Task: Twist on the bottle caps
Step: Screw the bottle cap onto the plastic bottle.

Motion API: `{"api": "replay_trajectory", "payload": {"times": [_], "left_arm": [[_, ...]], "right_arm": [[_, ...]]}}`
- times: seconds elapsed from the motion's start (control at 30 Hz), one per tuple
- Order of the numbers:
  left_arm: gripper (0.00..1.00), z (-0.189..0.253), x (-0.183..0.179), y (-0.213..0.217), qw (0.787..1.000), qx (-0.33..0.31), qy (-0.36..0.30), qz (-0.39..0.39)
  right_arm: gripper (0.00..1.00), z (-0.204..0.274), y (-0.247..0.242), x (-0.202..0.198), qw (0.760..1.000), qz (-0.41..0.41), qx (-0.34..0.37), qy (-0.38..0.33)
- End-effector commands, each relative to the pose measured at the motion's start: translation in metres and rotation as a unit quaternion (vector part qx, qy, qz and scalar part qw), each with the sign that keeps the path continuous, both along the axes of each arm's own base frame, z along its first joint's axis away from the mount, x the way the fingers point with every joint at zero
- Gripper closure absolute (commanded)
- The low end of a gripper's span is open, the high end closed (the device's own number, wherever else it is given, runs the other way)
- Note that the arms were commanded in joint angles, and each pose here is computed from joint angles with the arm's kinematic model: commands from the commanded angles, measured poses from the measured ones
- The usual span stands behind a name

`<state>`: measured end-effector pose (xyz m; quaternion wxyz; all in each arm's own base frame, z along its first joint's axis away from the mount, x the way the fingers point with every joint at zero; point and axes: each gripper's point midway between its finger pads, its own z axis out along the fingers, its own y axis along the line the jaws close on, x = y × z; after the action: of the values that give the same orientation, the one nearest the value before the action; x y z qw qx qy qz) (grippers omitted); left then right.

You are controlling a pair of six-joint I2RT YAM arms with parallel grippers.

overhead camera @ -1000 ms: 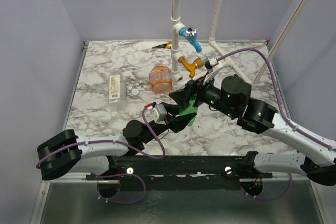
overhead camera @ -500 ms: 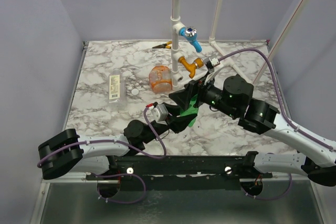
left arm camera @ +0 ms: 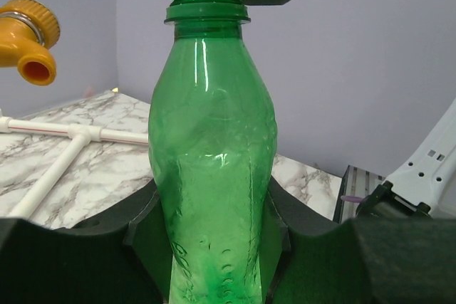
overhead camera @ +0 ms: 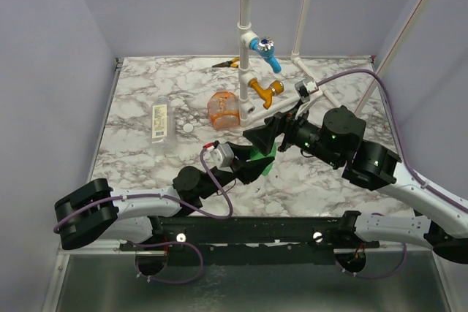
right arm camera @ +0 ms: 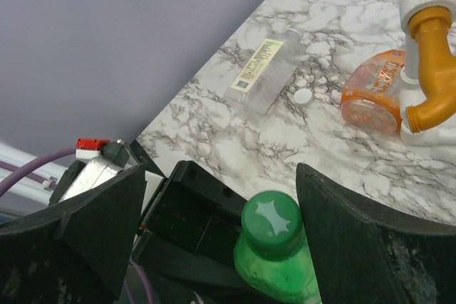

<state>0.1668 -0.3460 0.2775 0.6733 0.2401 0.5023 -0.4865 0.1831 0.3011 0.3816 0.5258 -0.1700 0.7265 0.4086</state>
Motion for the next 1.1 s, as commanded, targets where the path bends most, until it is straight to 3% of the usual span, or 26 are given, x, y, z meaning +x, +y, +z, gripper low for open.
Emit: {"api": "replay_trajectory", "payload": {"times": [0.0, 0.27, 0.57, 0.87, 1.07], "left_arm": [[1.0, 0.002, 0.015, 0.011, 0.999, -0.011, 0.013, 0.029], [1.0, 0.005, 0.015, 0.018, 1.0, -0.006, 0.004, 0.027], [1.0, 0.014, -0.007, 0.012, 0.999, 0.019, -0.026, -0.029], [1.0, 0.01, -0.011, -0.002, 0.998, 0.025, -0.014, -0.057], [1.0, 0.006, -0.006, -0.002, 0.999, 0.013, 0.003, -0.045]], "right_arm": [[0.12, 0.007, -0.011, -0.014, 1.0, 0.009, 0.019, 0.016], [0.12, 0.009, -0.036, -0.017, 0.999, -0.022, 0.022, 0.02], [0.11, 0.004, -0.028, 0.016, 0.995, -0.094, 0.015, 0.018], [0.08, 0.01, 0.016, 0.012, 1.0, -0.016, 0.018, 0.003], [0.08, 0.01, 0.017, 0.004, 1.0, 0.005, 0.022, 0.008]]}}
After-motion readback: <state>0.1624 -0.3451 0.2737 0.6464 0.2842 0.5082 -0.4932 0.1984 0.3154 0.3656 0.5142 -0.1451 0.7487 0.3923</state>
